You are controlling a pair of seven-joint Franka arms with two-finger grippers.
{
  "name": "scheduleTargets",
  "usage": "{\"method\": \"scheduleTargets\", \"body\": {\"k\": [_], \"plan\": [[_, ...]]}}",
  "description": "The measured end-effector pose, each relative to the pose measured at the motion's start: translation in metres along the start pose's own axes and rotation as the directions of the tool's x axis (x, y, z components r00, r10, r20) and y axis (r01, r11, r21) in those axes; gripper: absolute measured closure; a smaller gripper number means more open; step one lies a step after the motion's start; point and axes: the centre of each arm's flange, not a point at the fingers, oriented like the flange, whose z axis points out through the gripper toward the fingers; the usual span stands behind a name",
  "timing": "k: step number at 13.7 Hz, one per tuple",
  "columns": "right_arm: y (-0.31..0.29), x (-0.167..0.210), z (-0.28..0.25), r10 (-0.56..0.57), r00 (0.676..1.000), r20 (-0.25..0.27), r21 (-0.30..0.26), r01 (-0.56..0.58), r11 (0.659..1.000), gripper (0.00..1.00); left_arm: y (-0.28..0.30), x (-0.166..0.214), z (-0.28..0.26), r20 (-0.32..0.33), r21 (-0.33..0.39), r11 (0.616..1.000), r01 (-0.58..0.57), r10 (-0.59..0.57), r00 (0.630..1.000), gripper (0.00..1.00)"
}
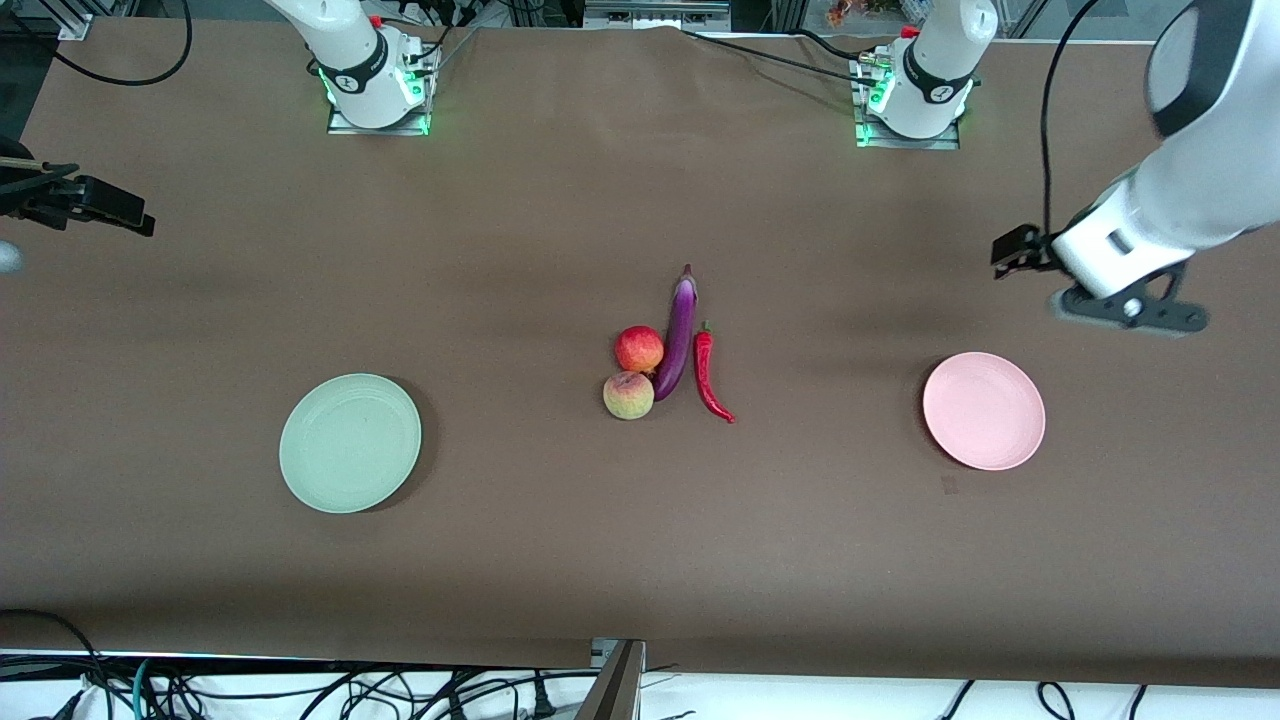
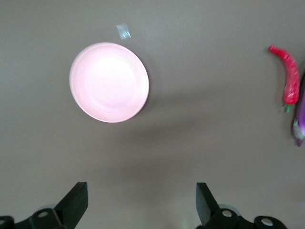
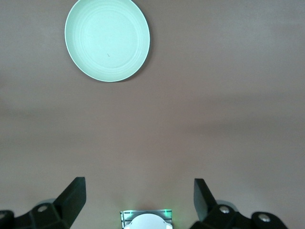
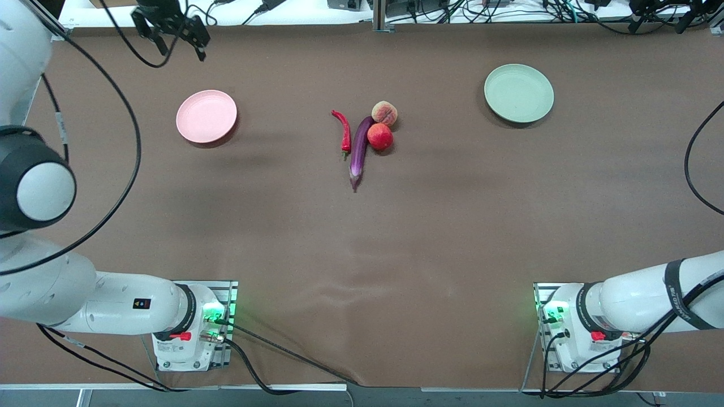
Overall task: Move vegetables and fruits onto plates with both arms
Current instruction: 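Move the left gripper over the red chili pepper, then grasp the chili with the left gripper while the right gripper reaches the pomegranate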
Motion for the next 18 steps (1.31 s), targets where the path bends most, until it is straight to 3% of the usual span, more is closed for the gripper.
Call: {"method": "scheduleTargets", "body": {"k": [3, 7, 11, 15, 18], "plan": [[0.001, 0.001, 0.002, 0.002, 1.0, 0.003, 0.0, -0.002, 1.0, 0.0, 0.046, 0.039, 0.051, 0.019, 0.008, 0.999, 0.048, -0.048, 0.999, 0.0], [0.012, 0.006, 0.006, 0.02, 1.0, 0.0, 0.008, -0.02, 1.0, 0.0, 0.161, 0.086, 0.122, -0.093, -0.008, 0.992, 0.124, -0.124, 0.988, 0.0], [0.009, 0.017, 0.021, 0.015, 1.0, 0.026, 0.003, -0.015, 1.0, 0.0, 0.267, 0.103, 0.205, -0.174, -0.062, 0.982, 0.178, -0.186, 0.967, 0.0], [0.008, 0.024, 0.032, 0.016, 0.999, 0.045, 0.0, -0.016, 1.0, 0.0, 0.279, 0.124, 0.271, -0.215, -0.105, 0.977, 0.186, -0.205, 0.955, 0.0], [0.008, 0.027, 0.036, 0.015, 0.999, 0.051, -0.001, -0.015, 1.0, 0.0, 0.288, 0.124, 0.28, -0.213, -0.123, 0.965, 0.233, -0.255, 0.943, 0.0]]}}
